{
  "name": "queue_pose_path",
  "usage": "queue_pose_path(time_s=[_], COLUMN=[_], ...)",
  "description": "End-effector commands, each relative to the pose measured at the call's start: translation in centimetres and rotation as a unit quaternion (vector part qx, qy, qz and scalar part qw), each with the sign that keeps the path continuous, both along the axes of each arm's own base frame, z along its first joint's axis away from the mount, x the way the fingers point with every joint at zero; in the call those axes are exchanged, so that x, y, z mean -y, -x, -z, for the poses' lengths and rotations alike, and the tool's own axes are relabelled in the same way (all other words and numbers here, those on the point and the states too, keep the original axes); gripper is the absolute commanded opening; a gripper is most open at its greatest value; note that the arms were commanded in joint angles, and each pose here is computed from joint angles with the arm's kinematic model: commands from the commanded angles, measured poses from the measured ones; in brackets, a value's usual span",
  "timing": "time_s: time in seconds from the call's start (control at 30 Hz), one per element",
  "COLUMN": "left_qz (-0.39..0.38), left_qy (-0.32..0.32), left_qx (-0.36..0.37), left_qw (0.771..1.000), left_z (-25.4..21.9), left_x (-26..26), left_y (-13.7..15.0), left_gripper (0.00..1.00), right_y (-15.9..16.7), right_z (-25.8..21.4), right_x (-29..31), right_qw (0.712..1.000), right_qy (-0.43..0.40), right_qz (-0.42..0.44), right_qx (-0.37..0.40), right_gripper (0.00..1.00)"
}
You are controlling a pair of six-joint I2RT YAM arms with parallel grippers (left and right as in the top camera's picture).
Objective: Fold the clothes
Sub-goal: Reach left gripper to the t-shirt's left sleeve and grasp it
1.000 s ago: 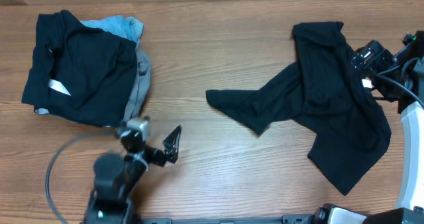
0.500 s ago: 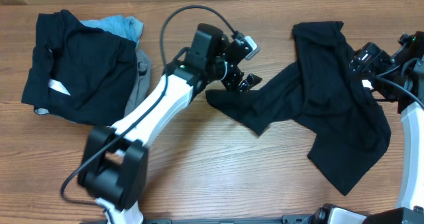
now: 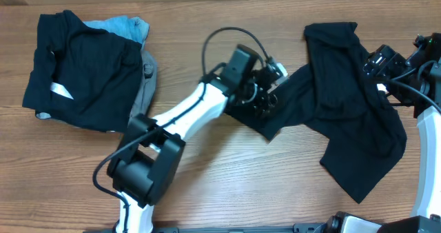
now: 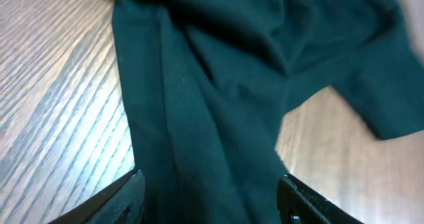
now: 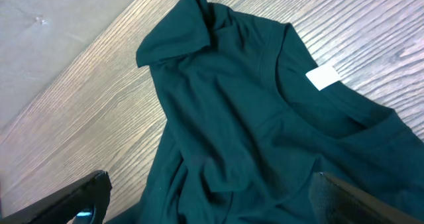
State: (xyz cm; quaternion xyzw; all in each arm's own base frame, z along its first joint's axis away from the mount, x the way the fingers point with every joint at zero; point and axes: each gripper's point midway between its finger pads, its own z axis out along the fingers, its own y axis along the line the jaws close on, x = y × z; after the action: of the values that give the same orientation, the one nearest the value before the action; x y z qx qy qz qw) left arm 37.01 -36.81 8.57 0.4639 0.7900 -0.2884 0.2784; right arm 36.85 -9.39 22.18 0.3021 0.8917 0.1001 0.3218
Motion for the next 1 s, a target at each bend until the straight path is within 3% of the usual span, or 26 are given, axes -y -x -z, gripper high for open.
queue_pose_path(time_s=[0.0, 0.33, 0.57, 0.77, 0.9, 0.97], left_qz=[-0.048, -0.035, 0.017, 0.041, 0.069, 0.064], left_qy=[-0.104, -0.140, -0.092, -0.091, -0.100, -0.108], left_qx=[0.093, 0.056, 0.004, -0.008, 0.008, 0.018], left_qw=[0.989, 0.988, 0.996, 0.995, 0.993, 0.992], left_z=[1.2, 2.8, 2.5, 2.7, 2.8, 2.9], left_x=[-1.1, -2.5, -0.9, -0.9, -1.1, -1.4], left_y=[-2.3, -0.7, 2.0, 3.0, 3.3, 2.8], left_gripper=[0.70, 0.59, 0.60, 0.58, 0.64, 0.71], right_y=[-0.1, 0.0, 0.0, 0.0, 0.0, 0.0], right_z=[-0.4, -0.3, -0.3, -0.3, -0.3, -0.3], right_x=[-0.1, -0.1, -0.1, -0.1, -0.1, -0.1], right_qw=[1.000, 1.000, 1.000, 1.000, 1.000, 1.000], right_qy=[0.004, 0.003, 0.003, 0.003, 0.003, 0.003], right_qz=[-0.004, -0.004, -0.004, -0.004, -0.004, -0.004], right_qx=[0.005, 0.003, 0.003, 0.003, 0.003, 0.003], right_gripper=[1.00, 1.00, 1.00, 1.00, 1.00, 1.00])
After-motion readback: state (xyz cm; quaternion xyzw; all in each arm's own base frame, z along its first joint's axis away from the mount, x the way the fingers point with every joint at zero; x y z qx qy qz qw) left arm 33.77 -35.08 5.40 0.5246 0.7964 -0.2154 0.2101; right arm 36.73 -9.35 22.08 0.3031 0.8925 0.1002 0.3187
